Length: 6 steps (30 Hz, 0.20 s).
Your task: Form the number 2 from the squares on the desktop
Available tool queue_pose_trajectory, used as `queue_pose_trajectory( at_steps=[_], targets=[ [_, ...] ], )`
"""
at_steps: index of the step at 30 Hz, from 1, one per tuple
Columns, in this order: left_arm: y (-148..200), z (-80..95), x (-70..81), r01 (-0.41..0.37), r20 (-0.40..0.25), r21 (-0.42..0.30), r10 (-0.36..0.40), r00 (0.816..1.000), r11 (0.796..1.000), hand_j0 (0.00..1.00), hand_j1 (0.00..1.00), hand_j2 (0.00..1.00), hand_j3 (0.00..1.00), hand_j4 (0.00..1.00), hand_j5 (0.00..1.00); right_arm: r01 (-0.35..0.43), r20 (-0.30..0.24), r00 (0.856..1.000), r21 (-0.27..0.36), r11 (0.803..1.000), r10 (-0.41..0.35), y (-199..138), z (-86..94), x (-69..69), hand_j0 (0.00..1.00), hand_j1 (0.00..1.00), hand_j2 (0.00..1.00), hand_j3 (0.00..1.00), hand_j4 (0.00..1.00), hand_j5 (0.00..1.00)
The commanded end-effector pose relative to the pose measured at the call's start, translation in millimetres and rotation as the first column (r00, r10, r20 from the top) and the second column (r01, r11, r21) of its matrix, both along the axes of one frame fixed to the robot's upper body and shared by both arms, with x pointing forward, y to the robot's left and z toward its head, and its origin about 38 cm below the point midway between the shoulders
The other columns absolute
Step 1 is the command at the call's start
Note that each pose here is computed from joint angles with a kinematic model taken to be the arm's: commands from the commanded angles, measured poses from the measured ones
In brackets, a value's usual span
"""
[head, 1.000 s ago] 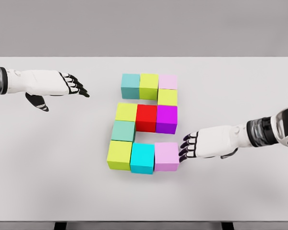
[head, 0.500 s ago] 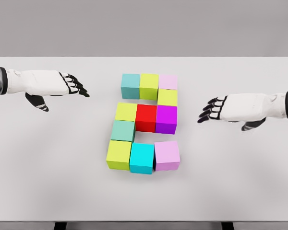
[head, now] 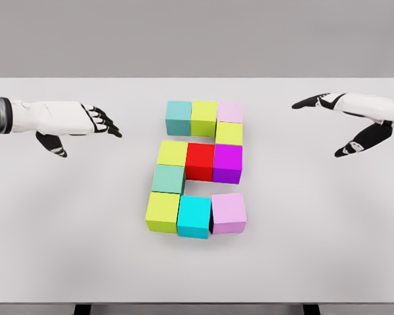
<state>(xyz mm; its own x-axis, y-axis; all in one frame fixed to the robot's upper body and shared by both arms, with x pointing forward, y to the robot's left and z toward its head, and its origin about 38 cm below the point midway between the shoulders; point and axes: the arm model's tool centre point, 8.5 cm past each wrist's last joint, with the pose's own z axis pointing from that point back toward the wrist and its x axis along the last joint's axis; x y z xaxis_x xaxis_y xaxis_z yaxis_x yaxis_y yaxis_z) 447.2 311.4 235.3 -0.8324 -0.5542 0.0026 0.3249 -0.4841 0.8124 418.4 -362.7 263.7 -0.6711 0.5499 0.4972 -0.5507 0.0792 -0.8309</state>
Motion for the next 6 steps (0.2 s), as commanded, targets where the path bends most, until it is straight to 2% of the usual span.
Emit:
queue_pose_trajectory(
  at_steps=[1, 6],
  targets=[
    [1.6, -1.3, 2.8, -0.013, -0.005, -0.005, 0.013, 1.0, 1.0, 1.0, 1.0, 1.0, 1.0, 1.0, 1.0, 0.006, -0.007, 1.0, 0.033, 0.999, -0.006, 0.6, 1.3, 1.4, 1.0, 1.0, 1.0, 1.0, 1.0, 1.0],
    [2.9, -4.4, 1.8, -0.017, -0.01, -0.008, 0.017, 1.0, 1.0, 1.0, 1.0, 1.0, 1.0, 1.0, 1.0, 0.01, -0.011, 1.0, 0.043, 0.999, -0.01, -1.0, 2.3, 0.8, 1.0, 1.0, 1.0, 1.0, 1.0, 1.0]
  ],
)
